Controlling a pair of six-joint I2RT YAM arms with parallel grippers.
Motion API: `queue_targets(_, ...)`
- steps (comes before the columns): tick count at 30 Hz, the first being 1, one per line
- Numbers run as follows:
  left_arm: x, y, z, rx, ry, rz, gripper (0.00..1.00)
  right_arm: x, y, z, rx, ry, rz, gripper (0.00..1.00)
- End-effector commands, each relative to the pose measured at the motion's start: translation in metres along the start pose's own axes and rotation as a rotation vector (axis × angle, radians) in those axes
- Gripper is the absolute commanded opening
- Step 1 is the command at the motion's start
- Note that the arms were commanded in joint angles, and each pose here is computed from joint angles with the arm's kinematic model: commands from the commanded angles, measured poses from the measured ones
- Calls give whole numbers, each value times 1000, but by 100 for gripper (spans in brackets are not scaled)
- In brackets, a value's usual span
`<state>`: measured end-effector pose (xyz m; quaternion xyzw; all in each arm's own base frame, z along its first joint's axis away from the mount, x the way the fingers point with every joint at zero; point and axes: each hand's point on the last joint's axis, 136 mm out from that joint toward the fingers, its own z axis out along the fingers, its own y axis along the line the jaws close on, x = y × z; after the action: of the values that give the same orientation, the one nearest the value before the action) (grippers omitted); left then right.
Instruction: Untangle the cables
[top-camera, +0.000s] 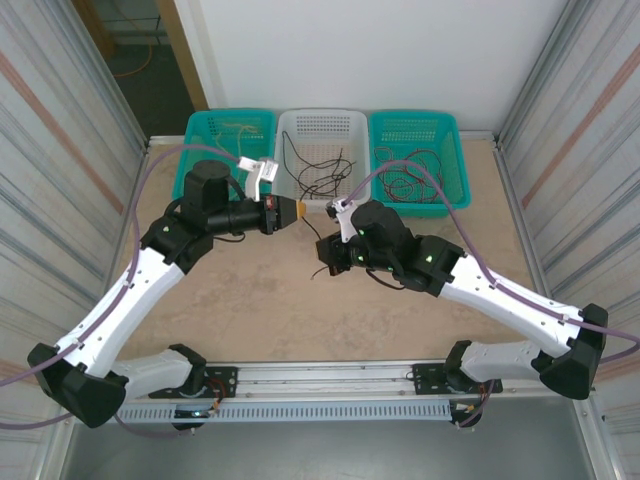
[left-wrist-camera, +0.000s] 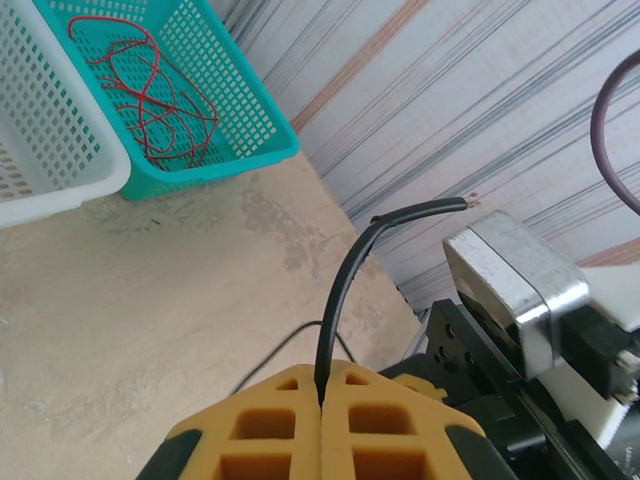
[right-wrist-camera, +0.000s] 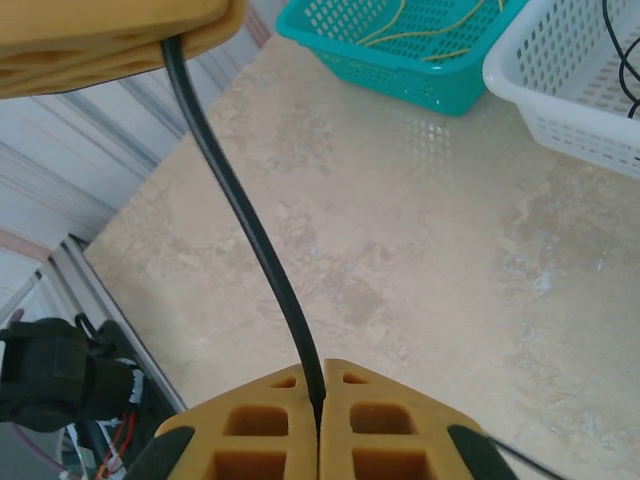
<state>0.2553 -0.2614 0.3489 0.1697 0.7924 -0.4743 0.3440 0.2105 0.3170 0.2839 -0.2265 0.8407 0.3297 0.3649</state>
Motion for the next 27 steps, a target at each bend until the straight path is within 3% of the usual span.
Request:
queue_targets(1, -15, -10, -6, 31, -44, 32, 0, -16, 5, -9, 4, -54, -9, 0)
queue_targets(4, -14, -7, -8, 14, -55, 35, 2, -23, 6, -15, -2, -87, -7, 0)
queue_targets(6, -14, -5, -10, 5, -68, 35, 9, -28, 8, -19, -8, -109, -4, 0)
queue_targets(9, -11, 2, -9, -17, -78, 25, 44, -36, 9, -25, -15, -139, -1, 0)
queue_targets(13, -5, 9, -12, -31, -100, 15, 64, -49, 12, -29, -34, -175, 12, 0)
queue_targets(16, 0, 5, -18, 0, -139, 16, 67, -60, 12, -33, -50, -209, 39, 0)
queue_targets(22, 17, 4, -25, 73, -207, 19, 59, -92, 16, -48, -111, -311, 99, 0)
queue_targets(27, 44, 25, -6, 36, -136, -19, 58, -118, 28, -60, -182, -372, 116, 0)
